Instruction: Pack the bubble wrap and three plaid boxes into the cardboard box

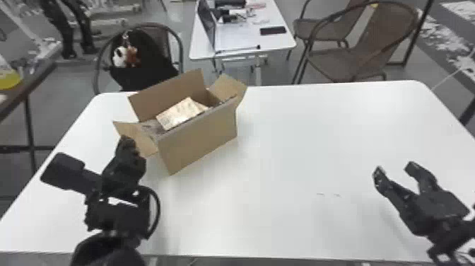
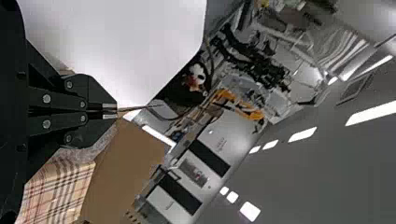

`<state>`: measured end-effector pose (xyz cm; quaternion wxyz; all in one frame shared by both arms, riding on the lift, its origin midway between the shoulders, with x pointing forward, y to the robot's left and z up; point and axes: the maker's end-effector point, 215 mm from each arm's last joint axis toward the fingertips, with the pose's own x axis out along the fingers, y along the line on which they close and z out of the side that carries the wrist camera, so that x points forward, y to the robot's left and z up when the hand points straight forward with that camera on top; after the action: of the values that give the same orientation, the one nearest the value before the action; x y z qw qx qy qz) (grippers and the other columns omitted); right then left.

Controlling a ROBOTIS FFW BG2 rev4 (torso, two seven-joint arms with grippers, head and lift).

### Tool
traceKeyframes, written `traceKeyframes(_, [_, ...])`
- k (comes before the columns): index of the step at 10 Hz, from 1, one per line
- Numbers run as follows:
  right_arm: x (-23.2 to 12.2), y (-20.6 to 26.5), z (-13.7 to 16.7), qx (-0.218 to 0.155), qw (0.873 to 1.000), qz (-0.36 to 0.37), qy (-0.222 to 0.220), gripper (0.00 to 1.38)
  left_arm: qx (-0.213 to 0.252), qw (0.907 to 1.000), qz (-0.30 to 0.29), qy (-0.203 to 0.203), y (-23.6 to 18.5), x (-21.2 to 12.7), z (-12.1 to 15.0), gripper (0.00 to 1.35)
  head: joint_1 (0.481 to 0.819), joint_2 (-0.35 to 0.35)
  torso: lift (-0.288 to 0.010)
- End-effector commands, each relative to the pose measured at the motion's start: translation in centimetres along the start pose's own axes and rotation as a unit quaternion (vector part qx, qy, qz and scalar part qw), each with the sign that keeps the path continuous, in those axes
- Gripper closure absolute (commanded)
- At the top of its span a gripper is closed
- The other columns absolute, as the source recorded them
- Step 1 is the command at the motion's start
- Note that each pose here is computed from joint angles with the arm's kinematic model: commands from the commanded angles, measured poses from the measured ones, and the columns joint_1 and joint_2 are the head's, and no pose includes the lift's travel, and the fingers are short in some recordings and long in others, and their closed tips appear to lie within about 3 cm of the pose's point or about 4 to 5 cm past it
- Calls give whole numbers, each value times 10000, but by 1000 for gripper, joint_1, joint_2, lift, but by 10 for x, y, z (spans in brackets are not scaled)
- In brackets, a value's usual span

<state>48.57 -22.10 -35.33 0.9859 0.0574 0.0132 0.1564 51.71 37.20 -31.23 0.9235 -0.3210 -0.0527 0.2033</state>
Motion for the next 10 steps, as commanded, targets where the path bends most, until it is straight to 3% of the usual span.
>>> traceKeyframes(1, [0, 0, -1, 1, 10000, 6, 26, 515, -165, 9961, 435, -754, 30, -11, 35, 1216, 695, 163, -174])
traceKeyframes(2, [1, 1, -1, -4, 10000, 8, 36, 515, -215, 9877, 846, -1301, 53, -24, 62, 1216, 695, 197, -174])
traceKeyframes(4, [0, 0, -3, -22, 10000, 22, 93, 515, -390, 9608, 1550, -2264, 90, -57, 99, 1216, 695, 254, -174])
traceKeyframes(7, [1, 1, -3, -53, 9999, 34, 115, 515, -521, 9485, 1849, -2519, 98, -75, 96, 1216, 695, 310, -174])
traceKeyframes(8, [1, 2, -1, -55, 9999, 45, 102, 515, -503, 9520, 1781, -2438, 91, -74, 90, 1016, 695, 309, -174])
traceKeyframes(9, [0, 2, -1, -87, 9999, 53, 106, 515, -403, 9555, 1633, -2423, 77, -77, 87, 539, 695, 305, -174])
traceKeyframes(10, [0, 2, 2, -119, 9999, 52, 92, 515, -149, 9553, 1420, -2591, 55, -86, 97, 159, 695, 293, -174])
